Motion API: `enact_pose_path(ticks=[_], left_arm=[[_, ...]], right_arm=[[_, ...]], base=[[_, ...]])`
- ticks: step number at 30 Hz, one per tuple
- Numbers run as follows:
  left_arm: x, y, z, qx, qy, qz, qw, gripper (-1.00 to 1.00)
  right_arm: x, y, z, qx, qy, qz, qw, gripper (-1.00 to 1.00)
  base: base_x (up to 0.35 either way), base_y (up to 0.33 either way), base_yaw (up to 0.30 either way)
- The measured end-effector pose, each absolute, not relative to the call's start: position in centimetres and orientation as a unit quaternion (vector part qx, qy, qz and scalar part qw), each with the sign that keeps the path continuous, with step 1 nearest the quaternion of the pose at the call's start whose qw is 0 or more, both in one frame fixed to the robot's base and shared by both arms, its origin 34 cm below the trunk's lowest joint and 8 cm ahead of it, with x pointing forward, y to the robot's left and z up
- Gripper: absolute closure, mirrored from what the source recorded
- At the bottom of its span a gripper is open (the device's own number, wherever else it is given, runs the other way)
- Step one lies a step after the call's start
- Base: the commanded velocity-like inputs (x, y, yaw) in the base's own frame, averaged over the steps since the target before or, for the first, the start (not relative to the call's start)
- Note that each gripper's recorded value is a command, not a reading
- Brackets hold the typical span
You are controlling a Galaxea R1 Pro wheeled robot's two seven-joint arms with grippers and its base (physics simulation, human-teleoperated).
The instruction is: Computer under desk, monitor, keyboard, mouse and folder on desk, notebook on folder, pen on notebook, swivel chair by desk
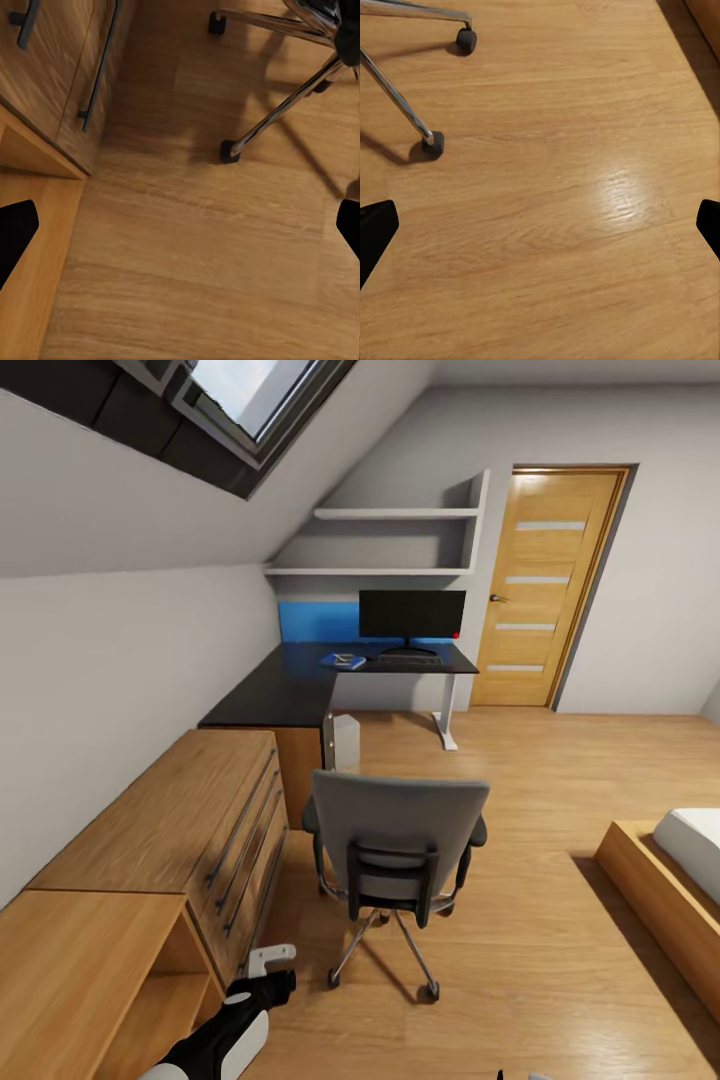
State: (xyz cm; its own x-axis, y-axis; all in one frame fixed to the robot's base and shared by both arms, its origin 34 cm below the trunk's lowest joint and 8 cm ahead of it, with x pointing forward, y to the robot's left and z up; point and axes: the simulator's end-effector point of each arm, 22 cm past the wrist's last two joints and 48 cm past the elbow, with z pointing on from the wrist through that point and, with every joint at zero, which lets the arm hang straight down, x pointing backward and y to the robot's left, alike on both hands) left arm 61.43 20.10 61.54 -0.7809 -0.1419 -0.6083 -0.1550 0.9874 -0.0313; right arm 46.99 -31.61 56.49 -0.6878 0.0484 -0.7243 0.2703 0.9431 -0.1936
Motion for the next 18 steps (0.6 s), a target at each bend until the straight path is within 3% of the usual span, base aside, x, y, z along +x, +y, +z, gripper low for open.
enact_pose_path(ticks=[18], left_arm=[[62.7,20.0,59.8,-0.084,0.93,0.009,0.357,-1.0]], right_arm=[[47.0,-31.6,53.6,0.088,0.907,-0.144,0.385,-1.0]], base=[[0.0,0.0,0.0]])
